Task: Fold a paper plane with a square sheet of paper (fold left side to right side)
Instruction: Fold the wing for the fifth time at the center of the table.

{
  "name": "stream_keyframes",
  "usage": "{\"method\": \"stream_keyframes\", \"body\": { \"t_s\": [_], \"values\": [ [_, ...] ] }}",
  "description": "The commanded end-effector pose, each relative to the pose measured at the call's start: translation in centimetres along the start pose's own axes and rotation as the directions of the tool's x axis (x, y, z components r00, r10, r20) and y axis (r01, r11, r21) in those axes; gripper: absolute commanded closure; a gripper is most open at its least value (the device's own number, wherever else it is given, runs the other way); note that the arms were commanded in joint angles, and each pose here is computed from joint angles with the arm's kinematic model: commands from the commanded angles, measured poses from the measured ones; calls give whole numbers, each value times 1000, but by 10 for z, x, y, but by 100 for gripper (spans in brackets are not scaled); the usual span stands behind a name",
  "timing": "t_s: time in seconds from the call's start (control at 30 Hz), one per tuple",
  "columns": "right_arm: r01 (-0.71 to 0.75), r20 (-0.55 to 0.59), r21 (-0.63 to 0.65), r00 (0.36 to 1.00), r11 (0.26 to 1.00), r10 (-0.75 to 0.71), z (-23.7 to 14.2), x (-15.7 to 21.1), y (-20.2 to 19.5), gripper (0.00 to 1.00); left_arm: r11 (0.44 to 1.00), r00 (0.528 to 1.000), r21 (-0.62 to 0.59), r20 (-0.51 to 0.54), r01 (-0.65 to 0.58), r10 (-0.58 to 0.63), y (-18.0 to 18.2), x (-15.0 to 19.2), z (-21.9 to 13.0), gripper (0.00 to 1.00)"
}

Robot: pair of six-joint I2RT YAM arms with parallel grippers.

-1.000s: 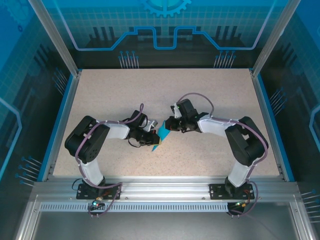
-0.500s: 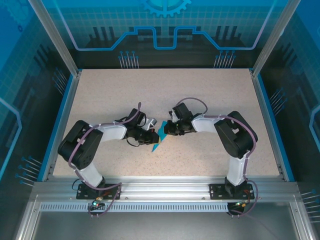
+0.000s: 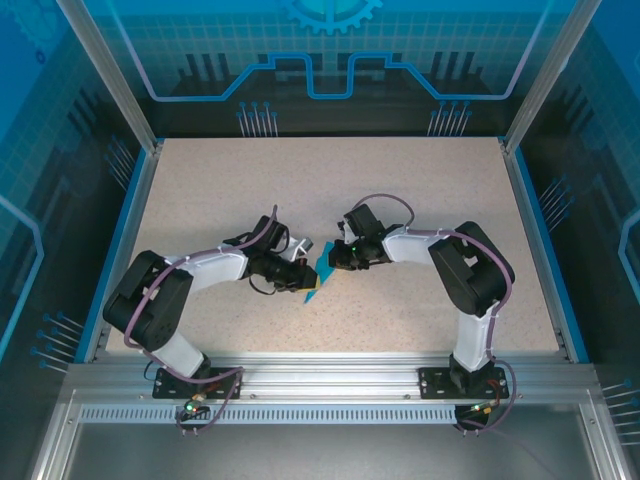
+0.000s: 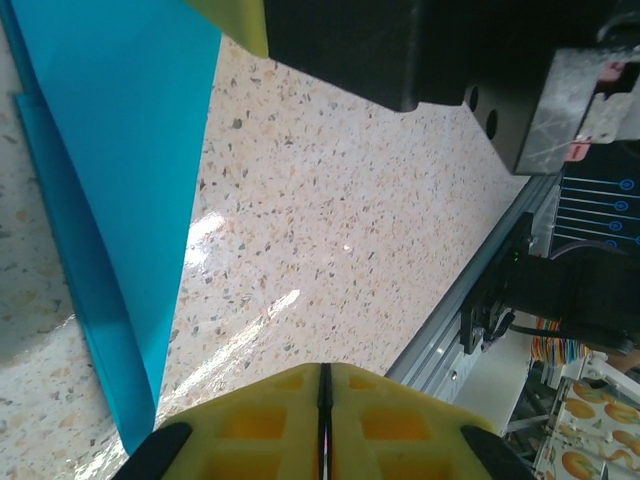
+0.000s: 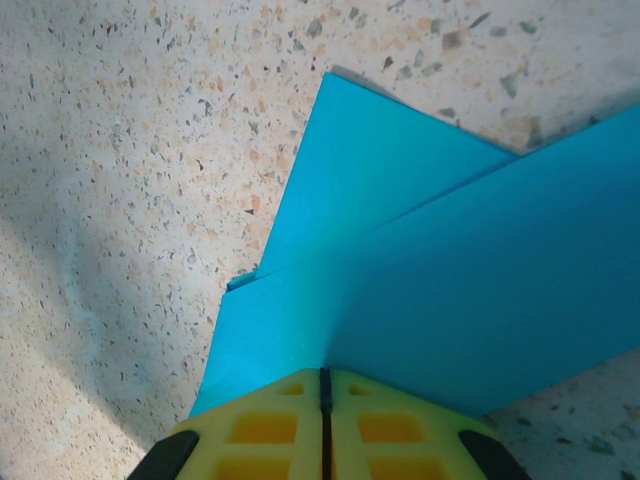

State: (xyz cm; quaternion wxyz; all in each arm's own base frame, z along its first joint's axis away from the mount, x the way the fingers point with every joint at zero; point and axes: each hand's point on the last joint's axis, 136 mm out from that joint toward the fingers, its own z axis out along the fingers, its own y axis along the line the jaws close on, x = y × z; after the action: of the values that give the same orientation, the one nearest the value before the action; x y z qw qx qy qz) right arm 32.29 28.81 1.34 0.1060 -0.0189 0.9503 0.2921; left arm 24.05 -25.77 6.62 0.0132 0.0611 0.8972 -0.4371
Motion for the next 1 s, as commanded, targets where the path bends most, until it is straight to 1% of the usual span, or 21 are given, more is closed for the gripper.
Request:
{"method": "stream_keyframes", "body": {
  "t_s": [0.0, 0.3, 0.73, 0.97],
  "values": [
    [-10, -75, 115, 997, 993, 19, 10, 23, -28, 92, 1000, 999, -21, -48, 20, -21, 11, 11, 7, 89],
    [2, -81, 123, 997, 992, 8, 10, 24, -28, 92, 999, 997, -48, -75, 19, -22, 26, 9, 19, 89],
    [23, -93, 160, 996, 987, -8, 7, 25, -32, 92, 991, 997, -130, -55, 38, -45, 48, 8, 24, 89],
    [33, -108, 186, 994, 982, -13, 8, 27, -37, 92, 992, 999, -119, -35, 32, -36, 43, 6, 21, 88]
  ]
}}
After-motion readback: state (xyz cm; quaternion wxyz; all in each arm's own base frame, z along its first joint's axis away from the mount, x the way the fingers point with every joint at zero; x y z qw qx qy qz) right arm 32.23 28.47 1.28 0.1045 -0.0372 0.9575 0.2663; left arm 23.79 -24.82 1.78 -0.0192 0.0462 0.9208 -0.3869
